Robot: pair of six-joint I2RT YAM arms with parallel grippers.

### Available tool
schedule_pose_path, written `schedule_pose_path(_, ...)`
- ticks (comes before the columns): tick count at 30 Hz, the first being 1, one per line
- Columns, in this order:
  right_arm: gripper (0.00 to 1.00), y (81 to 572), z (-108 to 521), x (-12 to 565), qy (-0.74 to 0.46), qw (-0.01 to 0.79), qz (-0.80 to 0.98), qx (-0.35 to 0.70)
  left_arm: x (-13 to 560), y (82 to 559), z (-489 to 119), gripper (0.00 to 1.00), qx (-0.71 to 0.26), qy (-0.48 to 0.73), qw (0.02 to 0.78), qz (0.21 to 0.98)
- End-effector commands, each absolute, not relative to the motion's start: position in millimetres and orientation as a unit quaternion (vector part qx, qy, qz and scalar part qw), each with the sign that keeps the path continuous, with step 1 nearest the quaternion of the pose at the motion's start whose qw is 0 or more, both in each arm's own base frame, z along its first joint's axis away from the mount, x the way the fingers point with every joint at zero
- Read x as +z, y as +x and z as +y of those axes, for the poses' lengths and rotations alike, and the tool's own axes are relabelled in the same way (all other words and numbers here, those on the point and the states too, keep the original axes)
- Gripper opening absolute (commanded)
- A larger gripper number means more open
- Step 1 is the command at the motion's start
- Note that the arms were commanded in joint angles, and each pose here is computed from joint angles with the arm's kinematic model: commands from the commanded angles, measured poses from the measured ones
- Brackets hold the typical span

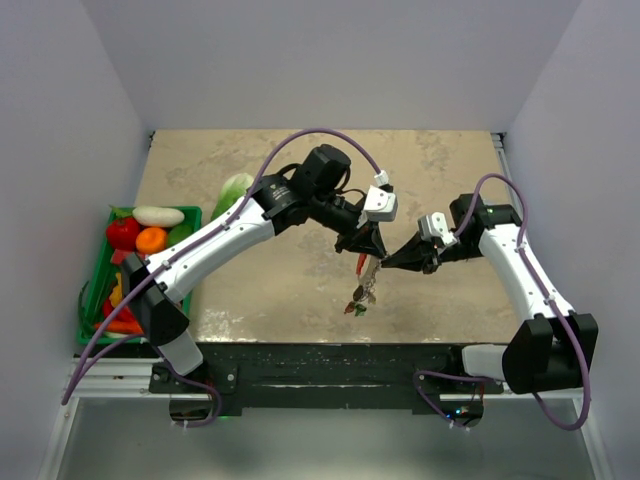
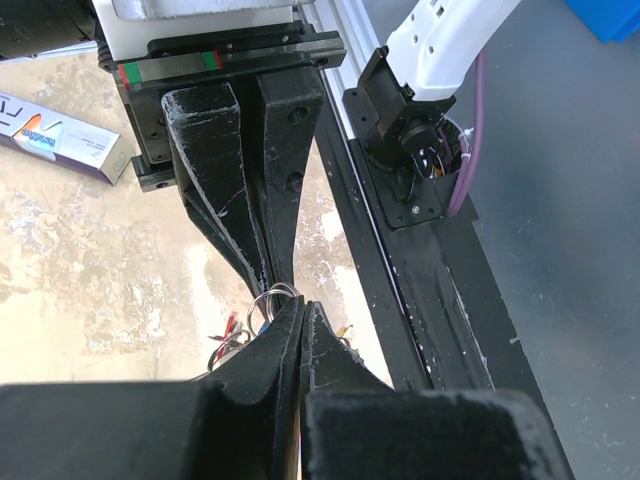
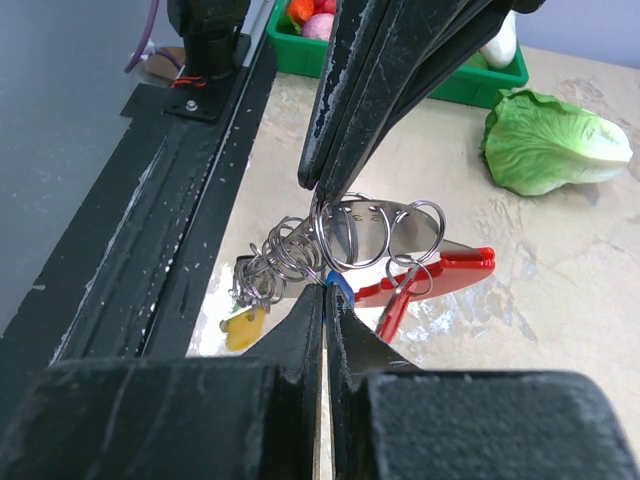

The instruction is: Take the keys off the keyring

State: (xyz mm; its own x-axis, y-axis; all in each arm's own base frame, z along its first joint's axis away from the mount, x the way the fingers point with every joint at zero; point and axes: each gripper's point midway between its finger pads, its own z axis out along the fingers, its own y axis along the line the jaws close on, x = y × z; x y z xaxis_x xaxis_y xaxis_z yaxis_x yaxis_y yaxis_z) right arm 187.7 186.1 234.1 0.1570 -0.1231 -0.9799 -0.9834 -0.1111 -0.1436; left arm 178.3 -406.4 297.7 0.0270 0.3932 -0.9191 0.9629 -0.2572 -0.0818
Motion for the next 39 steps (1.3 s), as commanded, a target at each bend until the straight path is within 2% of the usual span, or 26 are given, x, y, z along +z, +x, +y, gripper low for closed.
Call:
schedule_pose_path(1, 0.00, 178, 188, 250, -0.585, 0.476, 0.464, 0.464, 321, 175, -412, 0.00, -0.472, 0.647, 0.331, 0.499)
schedule_pose_path(18, 0.00, 181, 178, 260, -0.602, 0.486, 0.483, 0.409, 322, 171, -407, 0.00, -0.471, 0.649, 0.331, 0.497)
schedule_pose_path(20, 0.00, 188, 177, 267, -0.613, 0.511, 0.472, 0.376, 321, 171, -407, 0.00, -0.470, 0.649, 0.331, 0.498)
schedule_pose_path(21, 0.00, 187, 175, 260, -0.593, 0.495, 0.506, 0.384, 322, 171, -407, 0.00, -0.470, 0.649, 0.331, 0.498)
schedule_pose_path(23, 0.00, 197, 174, 275, -0.600, 0.536, 0.489, 0.337, 322, 172, -407, 0.00, -0.468, 0.649, 0.332, 0.498)
schedule_pose_path(39, 0.00, 187, 169, 273, -0.600, 0.527, 0.509, 0.322, 325, 173, -407, 0.00, -0.466, 0.648, 0.337, 0.499)
